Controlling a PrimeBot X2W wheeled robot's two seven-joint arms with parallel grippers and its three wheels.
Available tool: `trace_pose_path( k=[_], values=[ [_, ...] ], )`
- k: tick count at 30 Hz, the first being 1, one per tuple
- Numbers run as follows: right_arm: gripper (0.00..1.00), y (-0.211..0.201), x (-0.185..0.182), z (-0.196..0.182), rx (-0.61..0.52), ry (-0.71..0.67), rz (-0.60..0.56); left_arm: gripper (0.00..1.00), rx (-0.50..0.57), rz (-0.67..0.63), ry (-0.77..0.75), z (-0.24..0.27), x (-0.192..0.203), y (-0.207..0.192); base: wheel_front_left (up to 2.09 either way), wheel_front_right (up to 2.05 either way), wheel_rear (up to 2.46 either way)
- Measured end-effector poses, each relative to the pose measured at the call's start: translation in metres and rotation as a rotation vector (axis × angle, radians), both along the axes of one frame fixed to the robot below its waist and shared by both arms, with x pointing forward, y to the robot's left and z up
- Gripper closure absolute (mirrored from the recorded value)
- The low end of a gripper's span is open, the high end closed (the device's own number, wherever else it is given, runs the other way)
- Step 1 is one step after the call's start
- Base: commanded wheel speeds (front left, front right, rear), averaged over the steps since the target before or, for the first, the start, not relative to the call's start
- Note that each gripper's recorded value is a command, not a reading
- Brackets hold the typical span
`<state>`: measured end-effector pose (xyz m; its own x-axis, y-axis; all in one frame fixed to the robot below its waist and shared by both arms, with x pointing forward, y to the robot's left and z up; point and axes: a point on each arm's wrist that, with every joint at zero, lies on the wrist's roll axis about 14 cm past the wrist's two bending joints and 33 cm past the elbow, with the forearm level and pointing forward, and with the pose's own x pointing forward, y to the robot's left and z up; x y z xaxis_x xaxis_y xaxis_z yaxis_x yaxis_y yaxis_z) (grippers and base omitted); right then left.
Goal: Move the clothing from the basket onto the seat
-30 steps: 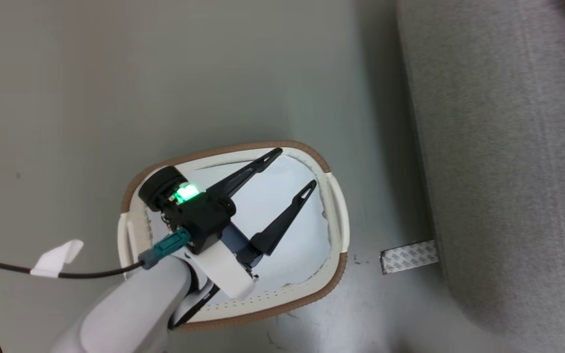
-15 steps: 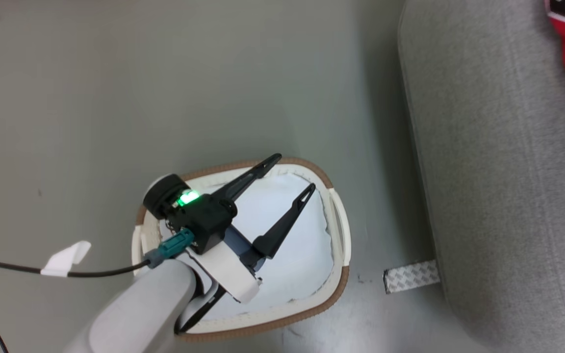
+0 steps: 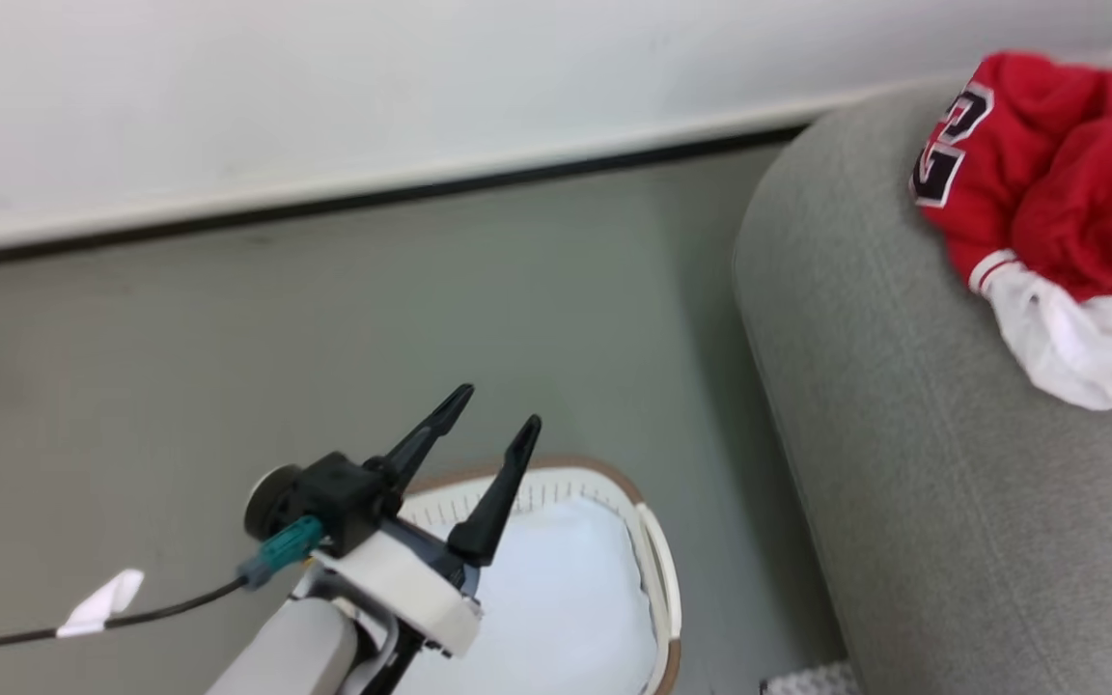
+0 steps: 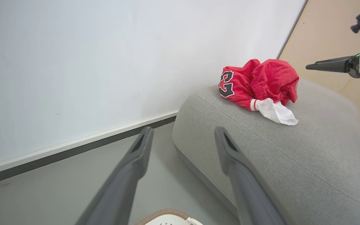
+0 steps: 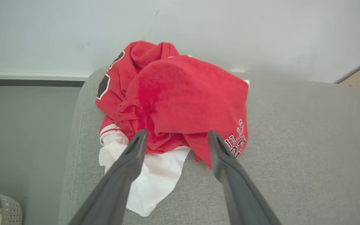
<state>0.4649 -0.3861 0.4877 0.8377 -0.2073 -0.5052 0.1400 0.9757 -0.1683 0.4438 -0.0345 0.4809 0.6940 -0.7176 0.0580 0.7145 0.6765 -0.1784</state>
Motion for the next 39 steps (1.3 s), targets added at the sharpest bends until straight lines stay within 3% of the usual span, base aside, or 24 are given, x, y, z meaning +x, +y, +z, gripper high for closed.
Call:
trace_pose_path(
  k=[10, 17, 26, 34, 39],
  values=[
    [0.00, 0.029, -0.017, 0.114, 0.016, -0.432, 0.105, 0.00, -0.027, 0.220, -0.108, 0.058, -0.014, 0.058, 0.00, 0.00, 0.00],
    [0.00, 0.083, -0.024, 0.142, 0.118, -0.650, 0.212, 0.00, -0.028, 0.433, -0.130, 0.069, -0.022, 0.125, 0.00, 0.00, 0.00],
    [0.00, 0.156, -0.049, 0.109, 0.221, -0.768, 0.309, 0.00, -0.039, 0.643, -0.120, 0.065, -0.039, 0.189, 0.00, 0.00, 0.00],
    [0.00, 0.210, -0.088, 0.046, 0.312, -0.686, 0.314, 0.00, -0.057, 0.718, -0.058, 0.044, -0.052, 0.204, 0.00, 0.00, 0.00],
    [0.00, 0.221, -0.096, 0.045, 0.327, -0.704, 0.290, 0.00, -0.027, 0.713, -0.035, 0.031, -0.055, 0.201, 0.00, 0.00, 0.00]
  ],
)
